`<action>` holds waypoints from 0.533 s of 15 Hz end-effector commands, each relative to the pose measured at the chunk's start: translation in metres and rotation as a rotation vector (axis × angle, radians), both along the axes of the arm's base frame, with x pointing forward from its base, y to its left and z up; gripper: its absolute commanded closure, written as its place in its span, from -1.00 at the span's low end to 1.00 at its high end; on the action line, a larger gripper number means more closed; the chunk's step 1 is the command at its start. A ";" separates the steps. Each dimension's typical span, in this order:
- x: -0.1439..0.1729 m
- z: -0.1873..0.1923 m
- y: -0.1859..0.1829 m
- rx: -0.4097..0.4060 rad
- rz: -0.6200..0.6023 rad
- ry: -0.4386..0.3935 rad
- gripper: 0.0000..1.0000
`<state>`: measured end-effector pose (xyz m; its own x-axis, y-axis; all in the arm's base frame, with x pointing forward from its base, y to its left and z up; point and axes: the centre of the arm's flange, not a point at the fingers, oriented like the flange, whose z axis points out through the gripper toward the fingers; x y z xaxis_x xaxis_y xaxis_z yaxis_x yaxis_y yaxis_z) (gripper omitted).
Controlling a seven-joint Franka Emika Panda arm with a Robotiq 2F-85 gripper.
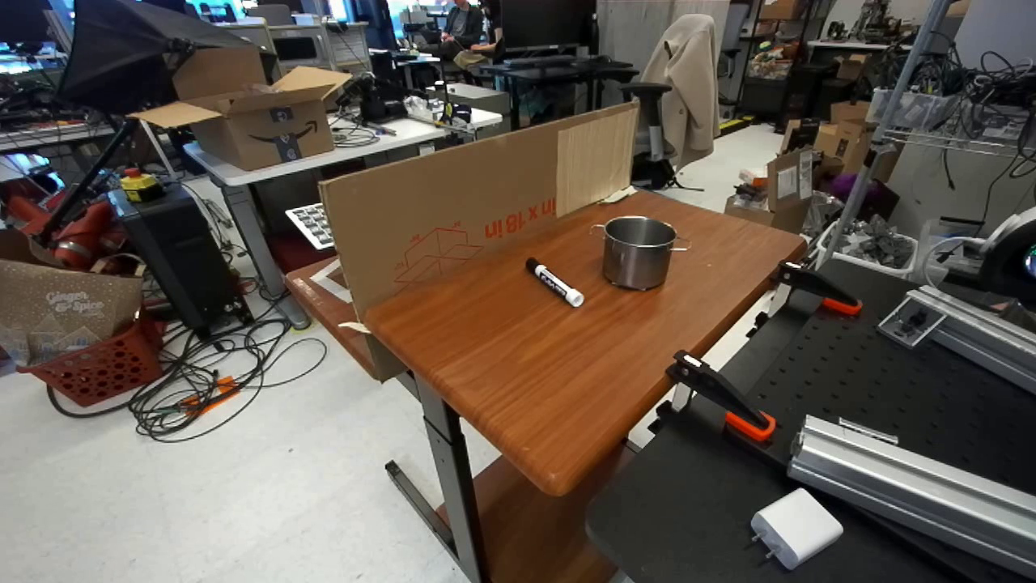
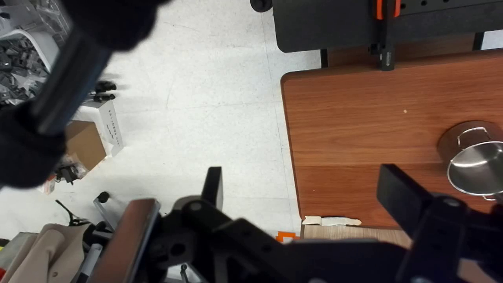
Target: Put the marker in the pot
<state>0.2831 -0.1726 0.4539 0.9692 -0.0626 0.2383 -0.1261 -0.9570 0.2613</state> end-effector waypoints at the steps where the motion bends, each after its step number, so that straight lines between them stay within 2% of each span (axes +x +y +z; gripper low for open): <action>1: 0.000 0.000 0.000 0.000 0.000 0.000 -1.00; 8: 0.006 0.000 0.003 0.018 -0.016 -0.011 -1.00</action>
